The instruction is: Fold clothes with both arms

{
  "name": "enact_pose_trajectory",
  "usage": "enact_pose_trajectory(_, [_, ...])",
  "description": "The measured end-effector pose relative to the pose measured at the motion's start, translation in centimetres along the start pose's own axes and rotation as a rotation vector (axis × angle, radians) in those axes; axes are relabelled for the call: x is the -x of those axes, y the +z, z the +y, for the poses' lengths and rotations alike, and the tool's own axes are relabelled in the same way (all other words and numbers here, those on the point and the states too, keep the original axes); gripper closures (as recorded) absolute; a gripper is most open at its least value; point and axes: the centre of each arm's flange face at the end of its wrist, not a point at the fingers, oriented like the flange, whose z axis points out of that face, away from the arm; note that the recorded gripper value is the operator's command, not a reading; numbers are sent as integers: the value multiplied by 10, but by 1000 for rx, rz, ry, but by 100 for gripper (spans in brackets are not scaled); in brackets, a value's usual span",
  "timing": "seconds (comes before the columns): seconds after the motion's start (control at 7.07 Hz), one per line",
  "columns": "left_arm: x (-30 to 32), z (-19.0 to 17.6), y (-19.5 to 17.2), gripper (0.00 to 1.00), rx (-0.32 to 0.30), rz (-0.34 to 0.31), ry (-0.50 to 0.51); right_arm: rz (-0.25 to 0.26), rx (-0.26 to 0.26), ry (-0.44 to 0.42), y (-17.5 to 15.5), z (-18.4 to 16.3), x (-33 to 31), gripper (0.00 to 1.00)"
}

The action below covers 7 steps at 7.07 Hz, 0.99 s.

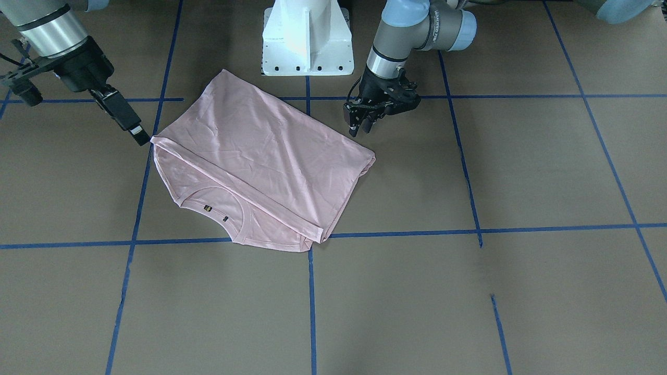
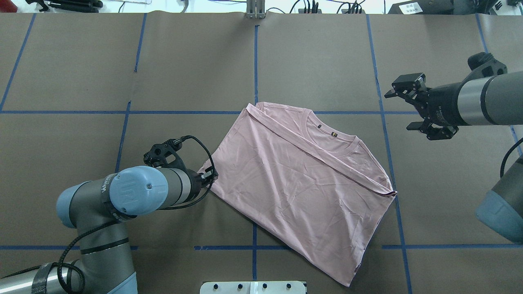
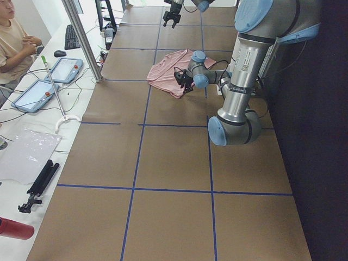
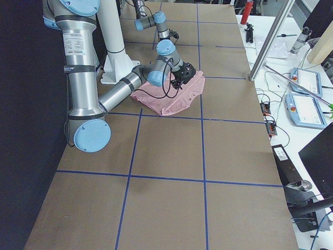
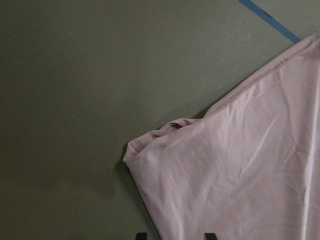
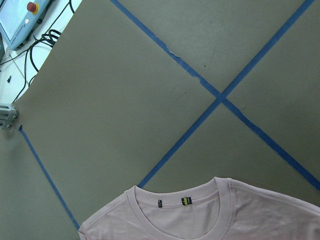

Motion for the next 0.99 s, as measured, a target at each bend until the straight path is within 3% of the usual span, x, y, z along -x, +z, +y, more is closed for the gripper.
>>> enact_pose_trajectory(0.42, [4, -5, 29, 56, -62, -38, 8, -3, -21, 5, -3, -6, -2, 0])
enact_pose_trajectory(0.57, [3, -6, 33, 73, -72, -41, 9, -2, -22, 7, -3, -7, -3, 0])
enact_pose_trajectory(0.71, [2, -6, 34, 100, -76, -41, 8, -3, -22, 10, -4, -7, -3, 0])
enact_pose_trajectory(0.99, [-3, -11, 34, 100, -85, -36, 1, -5, -20, 13, -4, -6, -3, 0])
